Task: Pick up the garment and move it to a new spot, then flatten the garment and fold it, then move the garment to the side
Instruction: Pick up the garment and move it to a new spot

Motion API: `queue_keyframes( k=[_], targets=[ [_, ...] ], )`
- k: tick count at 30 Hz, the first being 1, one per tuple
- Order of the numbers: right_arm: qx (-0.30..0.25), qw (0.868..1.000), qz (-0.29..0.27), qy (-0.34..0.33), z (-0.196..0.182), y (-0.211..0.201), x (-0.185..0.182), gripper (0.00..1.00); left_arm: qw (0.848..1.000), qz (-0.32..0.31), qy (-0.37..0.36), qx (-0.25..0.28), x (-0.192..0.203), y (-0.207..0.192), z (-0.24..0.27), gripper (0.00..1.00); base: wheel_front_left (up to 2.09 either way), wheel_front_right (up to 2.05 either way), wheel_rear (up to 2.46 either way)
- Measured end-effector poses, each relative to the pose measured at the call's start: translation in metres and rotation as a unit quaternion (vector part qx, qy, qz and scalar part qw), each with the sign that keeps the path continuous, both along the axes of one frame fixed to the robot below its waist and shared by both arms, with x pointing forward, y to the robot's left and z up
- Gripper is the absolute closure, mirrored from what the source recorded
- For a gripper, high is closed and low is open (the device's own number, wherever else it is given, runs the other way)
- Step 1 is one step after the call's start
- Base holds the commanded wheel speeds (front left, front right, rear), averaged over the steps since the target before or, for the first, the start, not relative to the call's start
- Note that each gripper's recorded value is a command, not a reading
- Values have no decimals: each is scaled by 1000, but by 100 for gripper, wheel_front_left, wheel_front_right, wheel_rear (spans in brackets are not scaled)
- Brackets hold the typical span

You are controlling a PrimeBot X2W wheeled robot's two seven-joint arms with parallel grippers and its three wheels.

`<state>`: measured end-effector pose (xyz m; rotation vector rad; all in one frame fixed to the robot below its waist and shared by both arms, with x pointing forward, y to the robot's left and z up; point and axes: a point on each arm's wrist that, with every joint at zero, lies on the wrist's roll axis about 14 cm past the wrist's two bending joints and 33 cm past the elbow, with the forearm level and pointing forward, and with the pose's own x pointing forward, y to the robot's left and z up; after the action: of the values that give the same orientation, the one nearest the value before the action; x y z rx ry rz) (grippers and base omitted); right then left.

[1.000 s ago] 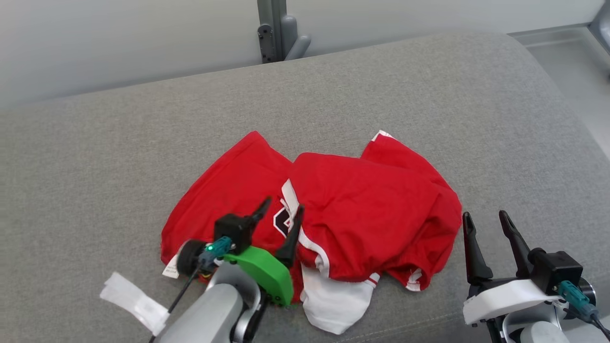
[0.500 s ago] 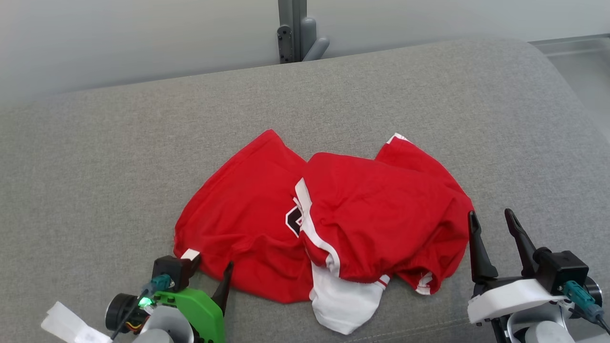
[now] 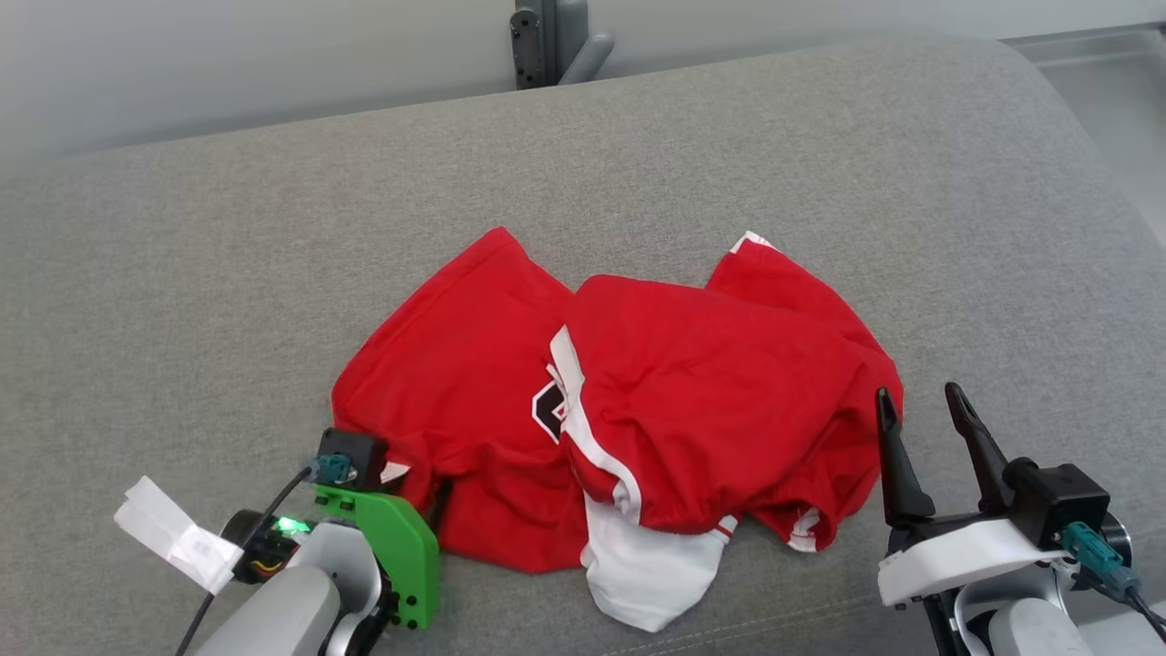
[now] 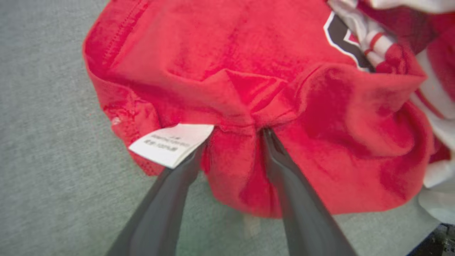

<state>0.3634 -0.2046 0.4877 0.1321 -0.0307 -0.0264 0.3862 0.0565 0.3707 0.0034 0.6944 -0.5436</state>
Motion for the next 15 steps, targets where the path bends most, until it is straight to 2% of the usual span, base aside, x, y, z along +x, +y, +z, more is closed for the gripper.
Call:
queue_keyframes(
  k=[4,8,11,15],
  targets=[
    [0,1000,-13,6,-3,-8,-4,0,999,11,-23,-35,12,-16,12,100,0,0,0],
    [3,1000,-17,11,-6,-10,-8,0,992,30,-113,-43,45,-3,59,100,0,0,0],
    [6,1000,-19,10,-6,-12,-9,0,973,46,-219,-50,71,14,127,100,0,0,0],
    [12,1000,-14,10,-7,-8,-8,0,946,55,-317,-42,75,40,210,100,0,0,0]
  ],
)
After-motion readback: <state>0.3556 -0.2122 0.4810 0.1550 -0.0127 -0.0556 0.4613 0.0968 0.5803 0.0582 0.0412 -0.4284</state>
